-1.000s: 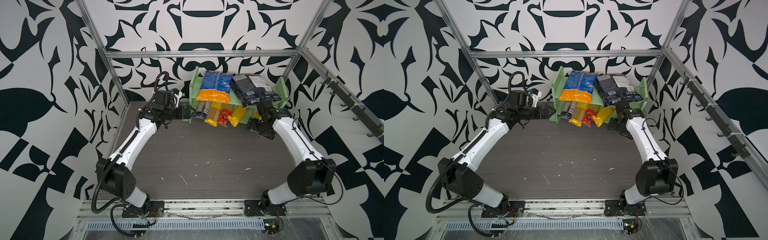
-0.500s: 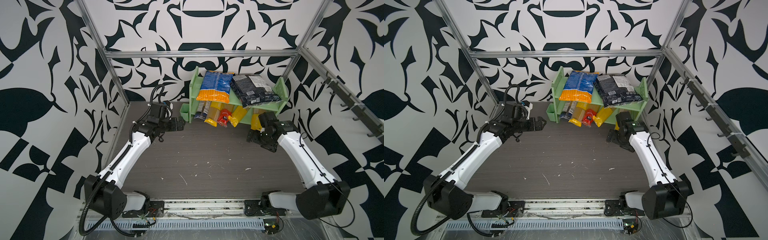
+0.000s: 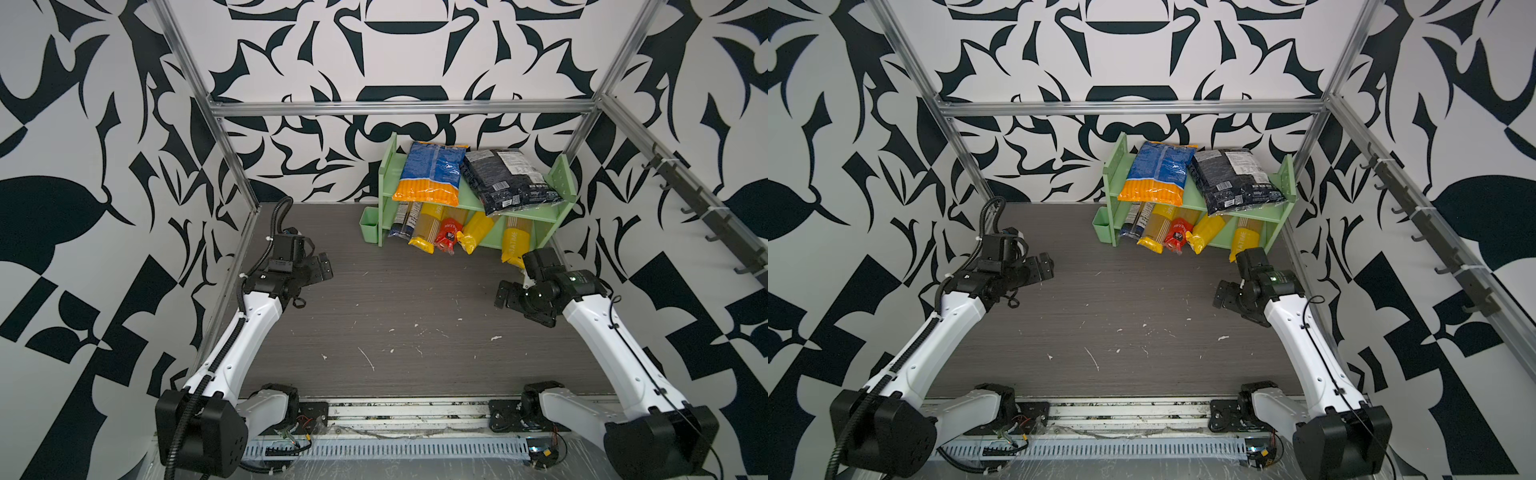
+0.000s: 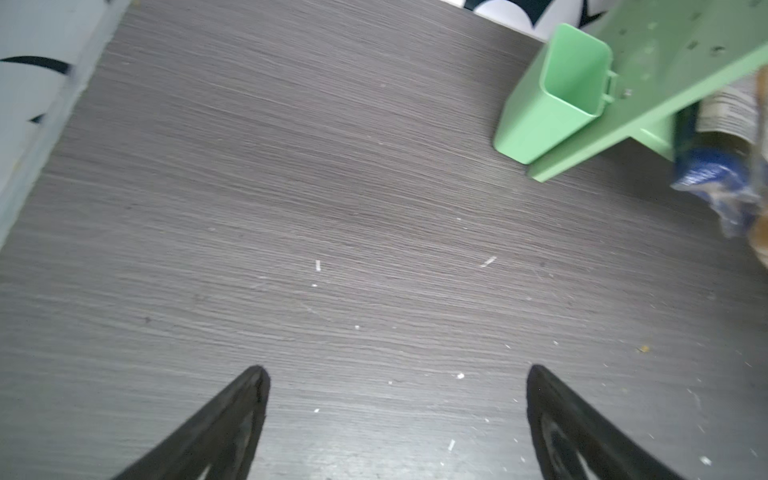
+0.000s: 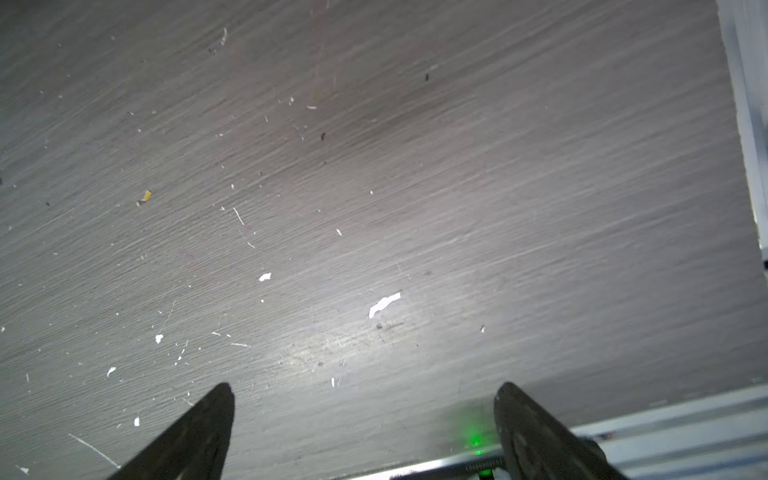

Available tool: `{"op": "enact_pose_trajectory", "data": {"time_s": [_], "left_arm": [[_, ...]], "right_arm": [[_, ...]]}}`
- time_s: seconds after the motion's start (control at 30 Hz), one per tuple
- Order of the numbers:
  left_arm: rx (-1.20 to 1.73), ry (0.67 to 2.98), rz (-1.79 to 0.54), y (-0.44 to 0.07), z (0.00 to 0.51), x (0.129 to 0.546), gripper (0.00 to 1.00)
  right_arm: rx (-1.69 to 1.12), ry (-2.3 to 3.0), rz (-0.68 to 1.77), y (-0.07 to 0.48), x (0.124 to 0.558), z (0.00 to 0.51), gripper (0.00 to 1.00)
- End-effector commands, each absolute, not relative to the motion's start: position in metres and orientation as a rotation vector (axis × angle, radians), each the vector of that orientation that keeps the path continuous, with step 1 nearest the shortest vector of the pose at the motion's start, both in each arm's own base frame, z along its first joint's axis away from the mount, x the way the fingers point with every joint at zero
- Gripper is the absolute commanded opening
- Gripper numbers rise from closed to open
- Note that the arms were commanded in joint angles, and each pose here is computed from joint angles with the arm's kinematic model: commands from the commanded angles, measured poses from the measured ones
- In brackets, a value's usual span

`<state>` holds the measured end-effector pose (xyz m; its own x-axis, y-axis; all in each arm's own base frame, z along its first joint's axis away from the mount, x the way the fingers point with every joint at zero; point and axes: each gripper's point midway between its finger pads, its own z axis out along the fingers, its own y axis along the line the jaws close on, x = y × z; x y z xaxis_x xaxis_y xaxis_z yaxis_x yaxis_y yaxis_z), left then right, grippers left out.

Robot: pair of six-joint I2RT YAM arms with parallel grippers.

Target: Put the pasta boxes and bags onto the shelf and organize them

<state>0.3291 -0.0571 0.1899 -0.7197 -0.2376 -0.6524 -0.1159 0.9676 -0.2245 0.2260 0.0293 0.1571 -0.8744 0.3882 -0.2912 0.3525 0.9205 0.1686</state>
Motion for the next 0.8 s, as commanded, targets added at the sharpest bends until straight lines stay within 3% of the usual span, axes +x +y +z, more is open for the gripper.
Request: {"op": "enact_pose_trajectory", "data": {"time_s": [0.0, 0.77], "left_arm": [[-0.29, 2.323, -0.156, -0.043, 0.195, 0.329, 0.99], [-0.274, 2.069, 0.124, 0.023, 0.167, 0.323, 0.99]], "right_arm": [[0.478, 2.693, 0.17, 0.03, 0.233, 0.162, 1.0], [0.082, 2.179, 0.093, 0.024, 0.277, 0.168, 1.0]]}}
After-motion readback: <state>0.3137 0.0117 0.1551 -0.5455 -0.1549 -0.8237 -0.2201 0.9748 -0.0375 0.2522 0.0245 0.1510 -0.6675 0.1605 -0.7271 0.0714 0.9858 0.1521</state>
